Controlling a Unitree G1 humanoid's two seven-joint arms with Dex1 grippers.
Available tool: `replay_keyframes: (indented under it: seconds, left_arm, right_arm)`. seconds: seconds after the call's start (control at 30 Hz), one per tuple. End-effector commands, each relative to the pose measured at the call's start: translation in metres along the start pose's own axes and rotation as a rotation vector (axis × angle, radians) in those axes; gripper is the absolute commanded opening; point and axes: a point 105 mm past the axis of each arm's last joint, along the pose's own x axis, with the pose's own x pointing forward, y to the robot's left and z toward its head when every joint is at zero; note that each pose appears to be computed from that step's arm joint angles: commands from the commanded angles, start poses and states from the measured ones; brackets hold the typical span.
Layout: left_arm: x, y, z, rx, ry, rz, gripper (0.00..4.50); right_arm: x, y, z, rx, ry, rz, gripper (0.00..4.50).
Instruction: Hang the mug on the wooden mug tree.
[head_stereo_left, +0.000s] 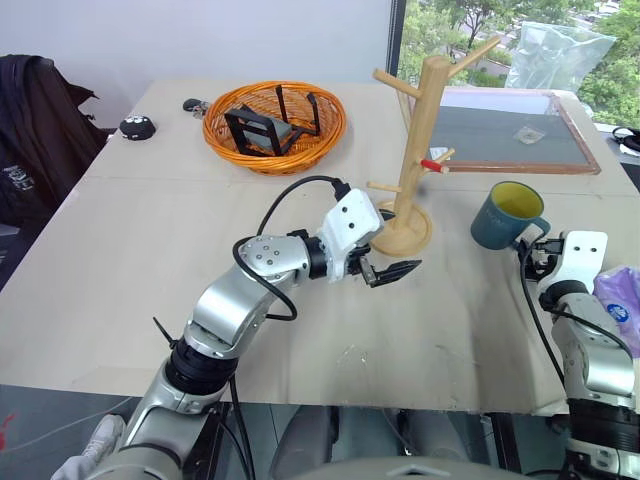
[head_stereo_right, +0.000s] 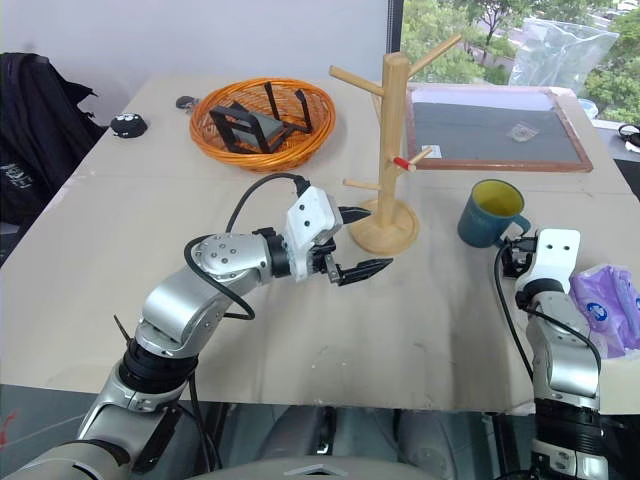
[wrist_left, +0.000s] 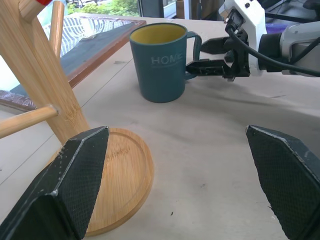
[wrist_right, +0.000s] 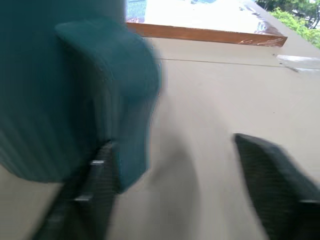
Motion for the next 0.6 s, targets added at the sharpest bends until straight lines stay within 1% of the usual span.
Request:
replay_keyframes:
  seconds: [0.03, 0.07, 0.1, 0.13, 0.17, 0.33, 0.37, 0.43, 0.5, 0.6]
  left_arm:
    - [0.001, -0.004, 0.017, 0.051, -0.045, -0.011, 4.50]
    - [0.001, -0.004, 0.017, 0.049, -0.045, -0.011, 4.50]
    - [0.000, -0.004, 0.017, 0.049, -0.045, -0.012, 4.50]
    - [0.000, -0.003, 0.017, 0.049, -0.044, -0.011, 4.50]
    - [-0.001, -0.003, 0.016, 0.049, -0.044, -0.010, 4.50]
    - [-0.006, 0.000, 0.017, 0.041, -0.057, 0.003, 4.50]
    - [-0.009, 0.001, 0.018, 0.035, -0.069, 0.014, 4.50]
    - [-0.014, 0.005, 0.022, 0.021, -0.117, 0.046, 4.50]
    - [-0.020, 0.009, 0.029, -0.025, -0.186, 0.081, 4.50]
    - [-0.031, 0.004, 0.033, -0.092, -0.256, 0.079, 4.50]
  right_arm:
    - [0.004, -0.004, 0.009, 0.003, -0.047, -0.007, 1.28]
    - [0.005, -0.005, 0.007, 0.003, -0.043, -0.004, 1.09]
    - [0.006, -0.005, 0.006, 0.006, -0.041, -0.002, 0.54]
    - [0.007, -0.006, 0.007, 0.008, -0.042, 0.002, 0.15]
    - [0.007, -0.005, 0.008, 0.011, -0.046, 0.010, 0.04]
    - [0.009, 0.000, 0.026, -0.009, -0.082, 0.121, 0.04]
    - [0.008, 0.005, 0.036, -0.023, -0.103, 0.200, 0.04]
    - [0.000, 0.021, 0.059, -0.039, -0.141, 0.413, 0.04]
    - [-0.014, 0.032, 0.081, -0.098, -0.143, 0.611, 0.04]
    - [-0.028, 0.034, 0.110, -0.212, -0.101, 0.796, 0.04]
